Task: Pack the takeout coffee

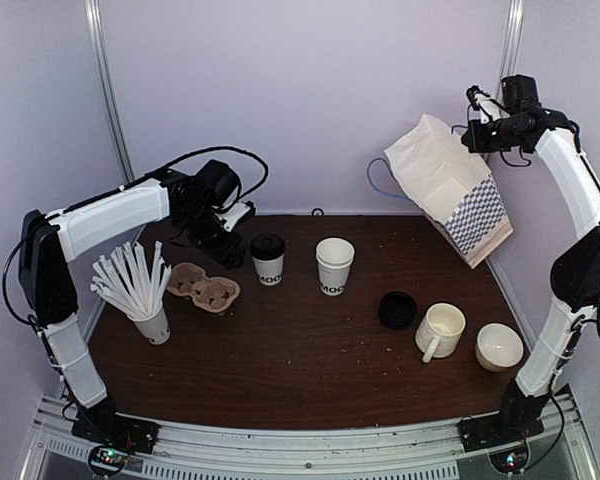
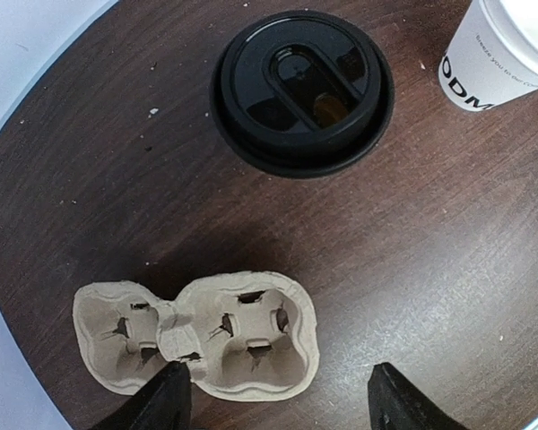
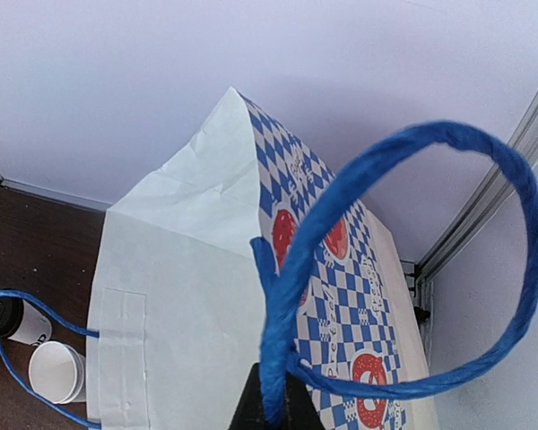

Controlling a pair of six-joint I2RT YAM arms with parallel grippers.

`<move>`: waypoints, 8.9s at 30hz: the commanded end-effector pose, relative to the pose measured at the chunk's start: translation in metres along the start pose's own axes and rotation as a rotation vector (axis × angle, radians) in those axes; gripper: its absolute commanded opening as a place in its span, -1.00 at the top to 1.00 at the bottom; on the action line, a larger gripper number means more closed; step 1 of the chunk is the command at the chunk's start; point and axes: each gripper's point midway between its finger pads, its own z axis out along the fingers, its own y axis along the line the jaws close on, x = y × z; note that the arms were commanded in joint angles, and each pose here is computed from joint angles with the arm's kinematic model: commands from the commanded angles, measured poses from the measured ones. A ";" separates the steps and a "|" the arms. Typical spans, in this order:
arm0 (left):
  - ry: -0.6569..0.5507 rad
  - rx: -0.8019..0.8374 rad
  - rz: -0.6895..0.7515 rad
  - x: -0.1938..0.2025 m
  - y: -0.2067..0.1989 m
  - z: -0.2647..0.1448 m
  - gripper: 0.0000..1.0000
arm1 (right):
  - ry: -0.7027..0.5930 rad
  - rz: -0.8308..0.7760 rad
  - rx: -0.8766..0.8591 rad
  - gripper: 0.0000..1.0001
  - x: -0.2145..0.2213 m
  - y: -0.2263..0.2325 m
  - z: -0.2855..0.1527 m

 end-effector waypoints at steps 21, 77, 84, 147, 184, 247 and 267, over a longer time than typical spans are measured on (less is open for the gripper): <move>-0.138 0.208 0.021 -0.027 -0.035 -0.021 -0.42 | -0.071 -0.044 -0.039 1.00 -0.012 0.010 -0.024; -0.284 0.404 0.332 -0.145 -0.195 0.079 0.46 | -0.080 0.078 -0.011 -0.32 0.026 -0.025 -0.075; -0.278 0.411 0.337 -0.144 -0.195 0.074 0.65 | -0.078 0.082 -0.021 -0.31 0.028 -0.023 -0.074; -0.495 0.796 -0.068 -0.171 -0.168 -0.135 1.00 | 0.128 -0.594 -0.897 -0.67 0.179 0.317 0.023; -0.729 0.554 0.016 -0.174 -0.085 -0.233 1.00 | 0.319 -0.530 -1.096 -0.20 0.240 0.300 0.007; -0.207 0.121 0.501 -0.135 -0.148 0.053 1.00 | 0.368 -0.431 -0.949 -0.50 0.241 0.235 -0.010; -0.181 0.179 0.512 -0.128 -0.161 0.080 0.57 | 0.367 -0.431 -0.968 -0.50 0.236 0.240 -0.019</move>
